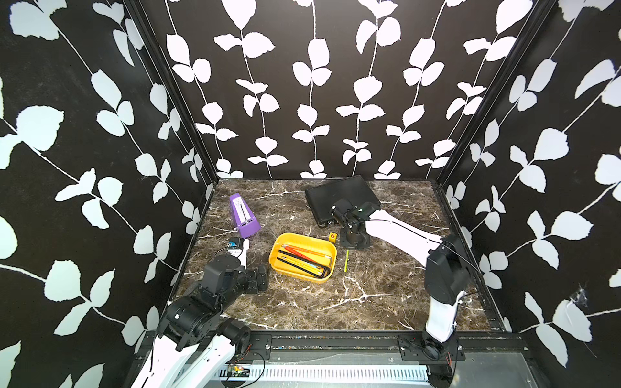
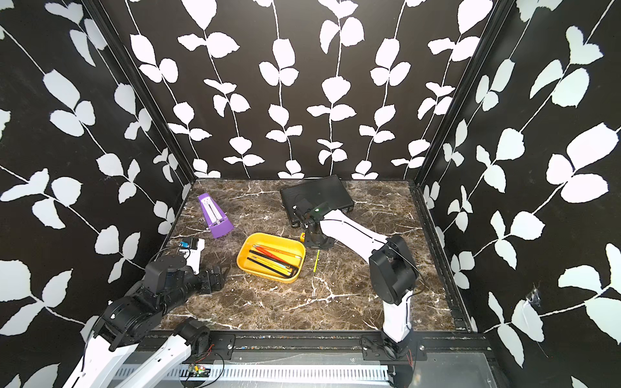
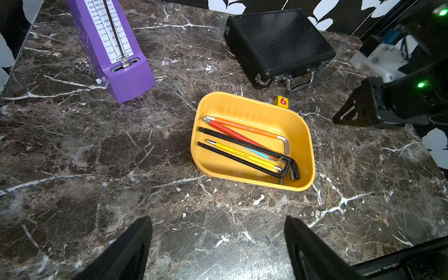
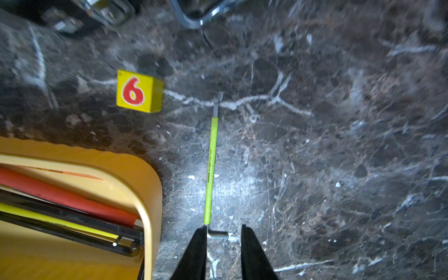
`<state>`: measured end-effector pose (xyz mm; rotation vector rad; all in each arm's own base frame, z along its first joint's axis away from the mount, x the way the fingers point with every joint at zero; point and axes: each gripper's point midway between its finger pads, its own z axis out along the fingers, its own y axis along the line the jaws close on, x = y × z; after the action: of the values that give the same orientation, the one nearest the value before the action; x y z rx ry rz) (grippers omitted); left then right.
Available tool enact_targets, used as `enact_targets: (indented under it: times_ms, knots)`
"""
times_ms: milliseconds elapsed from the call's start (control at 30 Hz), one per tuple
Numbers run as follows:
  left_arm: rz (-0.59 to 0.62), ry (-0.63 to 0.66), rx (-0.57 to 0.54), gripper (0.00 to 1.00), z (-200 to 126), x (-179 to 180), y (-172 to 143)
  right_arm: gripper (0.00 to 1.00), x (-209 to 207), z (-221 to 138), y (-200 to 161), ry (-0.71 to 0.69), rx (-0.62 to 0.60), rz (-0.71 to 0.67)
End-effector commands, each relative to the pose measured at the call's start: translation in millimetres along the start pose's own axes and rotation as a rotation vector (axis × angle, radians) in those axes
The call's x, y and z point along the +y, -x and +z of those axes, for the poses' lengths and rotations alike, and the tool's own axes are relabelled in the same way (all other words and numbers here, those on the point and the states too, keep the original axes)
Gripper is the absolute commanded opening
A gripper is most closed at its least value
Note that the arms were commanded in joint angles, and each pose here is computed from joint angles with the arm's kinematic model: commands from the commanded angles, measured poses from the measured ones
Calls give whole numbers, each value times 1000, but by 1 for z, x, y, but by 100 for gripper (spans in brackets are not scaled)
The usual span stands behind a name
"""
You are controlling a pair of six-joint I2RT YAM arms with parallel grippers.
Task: Put the hex key on the desktop into the storage box
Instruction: Pick up the Allen key from the center of the board.
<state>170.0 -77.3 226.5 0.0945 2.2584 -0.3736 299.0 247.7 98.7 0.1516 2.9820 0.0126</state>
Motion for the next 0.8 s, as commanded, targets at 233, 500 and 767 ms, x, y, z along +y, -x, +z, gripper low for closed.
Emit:
enact_targets:
  times_ms: [233, 500, 767]
  knots:
    - [3, -8, -21, 87, 0, -1, 2, 28, 2, 46, -29, -55, 171, 88]
    - [3, -8, -20, 86, 0, -1, 2, 29, 3, 70, -33, -59, 201, 97]
    - [4, -9, -17, 86, 0, -1, 2, 27, 3, 83, -34, -49, 236, 121]
